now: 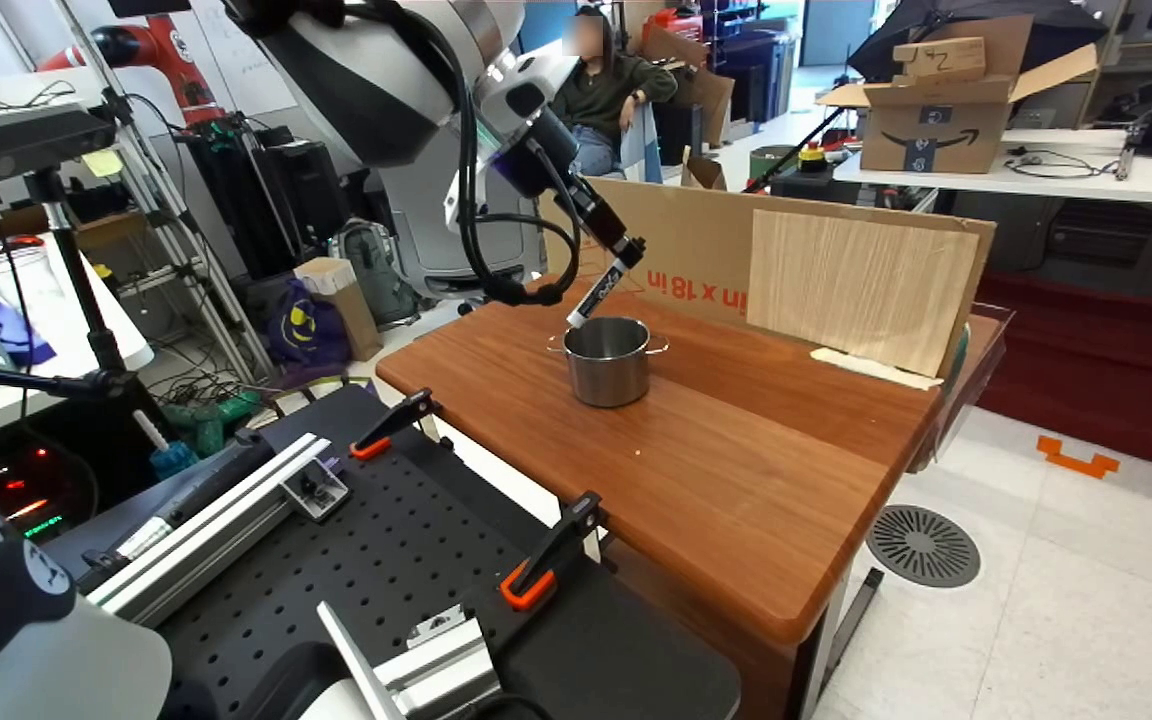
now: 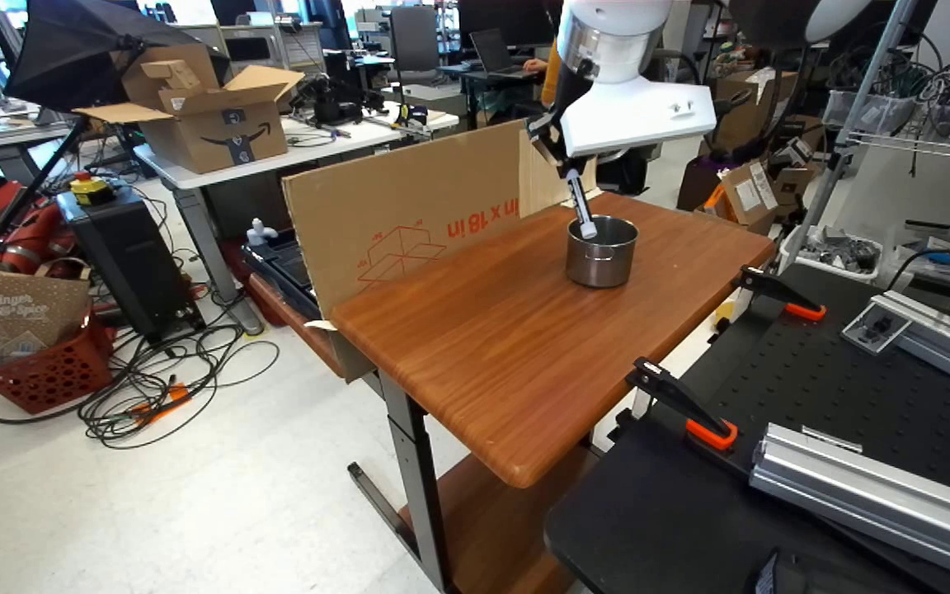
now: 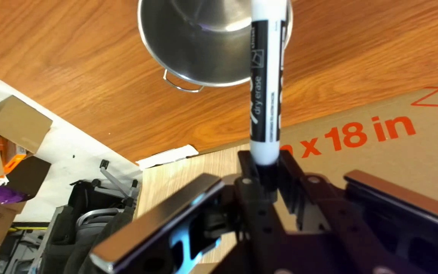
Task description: Pick up the black marker and place it in the silver pot
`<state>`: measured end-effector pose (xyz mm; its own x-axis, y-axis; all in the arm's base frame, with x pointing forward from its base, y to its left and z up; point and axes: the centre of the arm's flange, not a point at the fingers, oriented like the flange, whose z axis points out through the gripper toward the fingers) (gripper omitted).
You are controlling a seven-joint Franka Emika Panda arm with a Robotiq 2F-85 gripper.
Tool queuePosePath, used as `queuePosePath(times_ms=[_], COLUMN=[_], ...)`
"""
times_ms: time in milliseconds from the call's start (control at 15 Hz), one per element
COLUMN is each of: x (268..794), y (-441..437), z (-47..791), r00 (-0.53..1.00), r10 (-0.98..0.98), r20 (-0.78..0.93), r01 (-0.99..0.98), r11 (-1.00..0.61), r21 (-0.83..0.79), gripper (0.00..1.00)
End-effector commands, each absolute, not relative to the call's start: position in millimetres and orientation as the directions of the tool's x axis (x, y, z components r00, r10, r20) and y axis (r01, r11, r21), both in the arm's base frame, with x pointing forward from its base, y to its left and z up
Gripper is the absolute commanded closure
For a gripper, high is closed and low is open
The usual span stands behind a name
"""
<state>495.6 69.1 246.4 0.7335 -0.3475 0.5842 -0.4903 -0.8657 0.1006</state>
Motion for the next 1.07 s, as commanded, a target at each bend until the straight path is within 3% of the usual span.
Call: queuePosePath(times_ms=[0,1000], x=[483.9,490.4], y=[61.8,53.3], z=[240.6,209.2], r00=[0.716,0.726], r10=[-0.345,-0.338], r20=[0.606,0.599], r01=[-0.491,-0.504], r11=[-0.867,-0.854], r21=[0.086,0.129], gripper=[0.95,0.95])
